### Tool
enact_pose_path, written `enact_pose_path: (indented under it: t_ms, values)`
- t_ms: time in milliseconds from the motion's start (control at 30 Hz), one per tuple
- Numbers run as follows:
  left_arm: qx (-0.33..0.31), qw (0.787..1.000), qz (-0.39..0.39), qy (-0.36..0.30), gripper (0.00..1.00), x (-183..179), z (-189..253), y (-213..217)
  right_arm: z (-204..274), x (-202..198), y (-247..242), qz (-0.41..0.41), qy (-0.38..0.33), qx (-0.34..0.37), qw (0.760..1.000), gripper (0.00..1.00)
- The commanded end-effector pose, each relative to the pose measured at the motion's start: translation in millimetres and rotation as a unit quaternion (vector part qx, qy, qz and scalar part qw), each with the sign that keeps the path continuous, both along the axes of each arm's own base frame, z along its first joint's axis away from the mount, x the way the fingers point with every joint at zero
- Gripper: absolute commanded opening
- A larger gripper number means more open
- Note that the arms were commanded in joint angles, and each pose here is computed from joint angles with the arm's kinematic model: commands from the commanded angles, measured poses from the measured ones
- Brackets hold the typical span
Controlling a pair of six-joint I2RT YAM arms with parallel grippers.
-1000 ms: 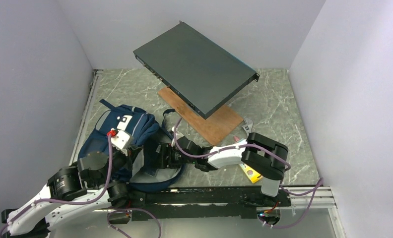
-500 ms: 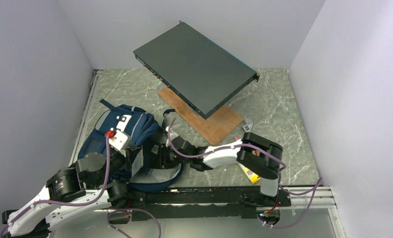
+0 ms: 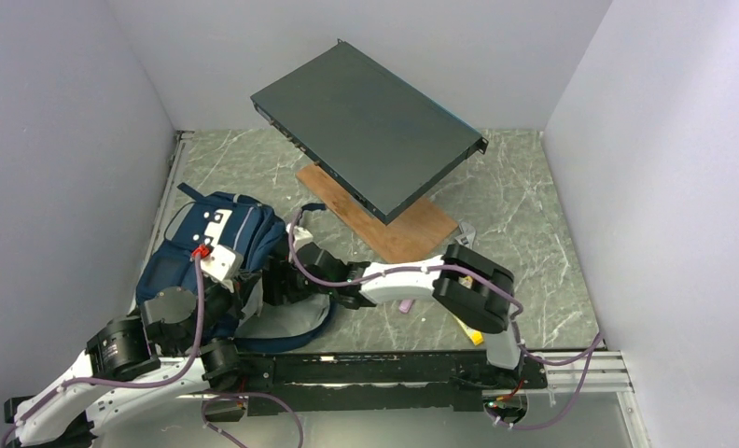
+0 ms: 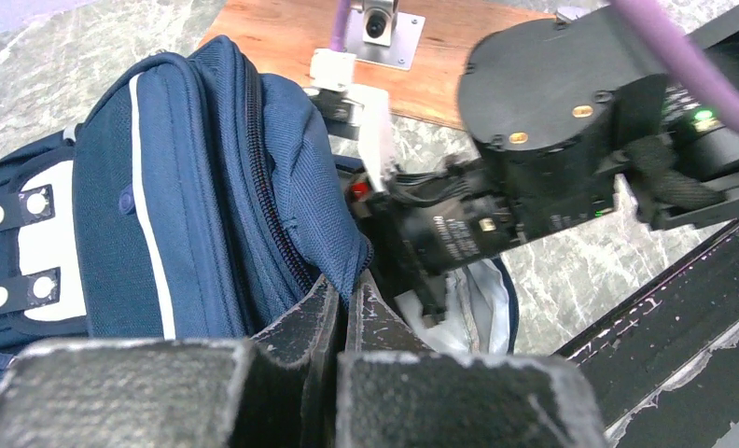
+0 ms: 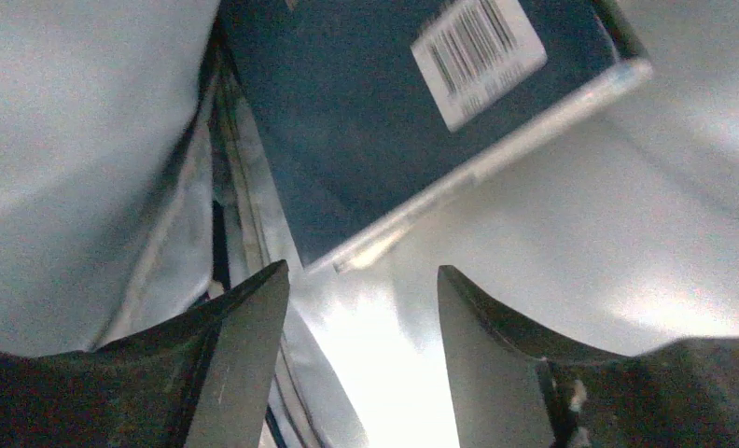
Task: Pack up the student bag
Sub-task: Place the book in the student bag.
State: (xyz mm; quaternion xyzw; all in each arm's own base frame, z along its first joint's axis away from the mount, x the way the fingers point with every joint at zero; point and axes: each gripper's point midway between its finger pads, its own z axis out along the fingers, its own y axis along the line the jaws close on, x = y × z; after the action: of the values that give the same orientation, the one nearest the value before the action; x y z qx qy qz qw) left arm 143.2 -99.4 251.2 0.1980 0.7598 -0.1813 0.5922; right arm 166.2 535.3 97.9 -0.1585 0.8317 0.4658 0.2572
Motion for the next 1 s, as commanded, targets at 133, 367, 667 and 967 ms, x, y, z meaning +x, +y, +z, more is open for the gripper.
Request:
enact_pose_path:
  t_ms: [133, 367, 667, 967]
  values:
    - [-0.062, 0.998, 0.008, -0.031, 0.00, 4.0, 33.2, -2.9, 48.4, -16.7, -54.6, 0.002, -0.105, -0.036, 0.994, 0.71]
    - [-0.049, 0.998, 0.011, -0.023, 0.00, 6.7, 28.6, -6.9, 65.5, -17.8, -101.2, -0.019, -0.148, -0.083, 0.985, 0.74]
    - [-0.036, 0.999, 0.027, -0.019, 0.00, 10.8, 24.3, -4.3, 93.5, -11.4, -147.6, -0.066, -0.179, -0.089, 0.978, 0.77]
    - [0.004, 0.999, 0.033, 0.001, 0.00, 18.0, 11.3, -15.0, 56.8, -9.2, -193.5, -0.121, -0.171, -0.105, 0.972, 0.77]
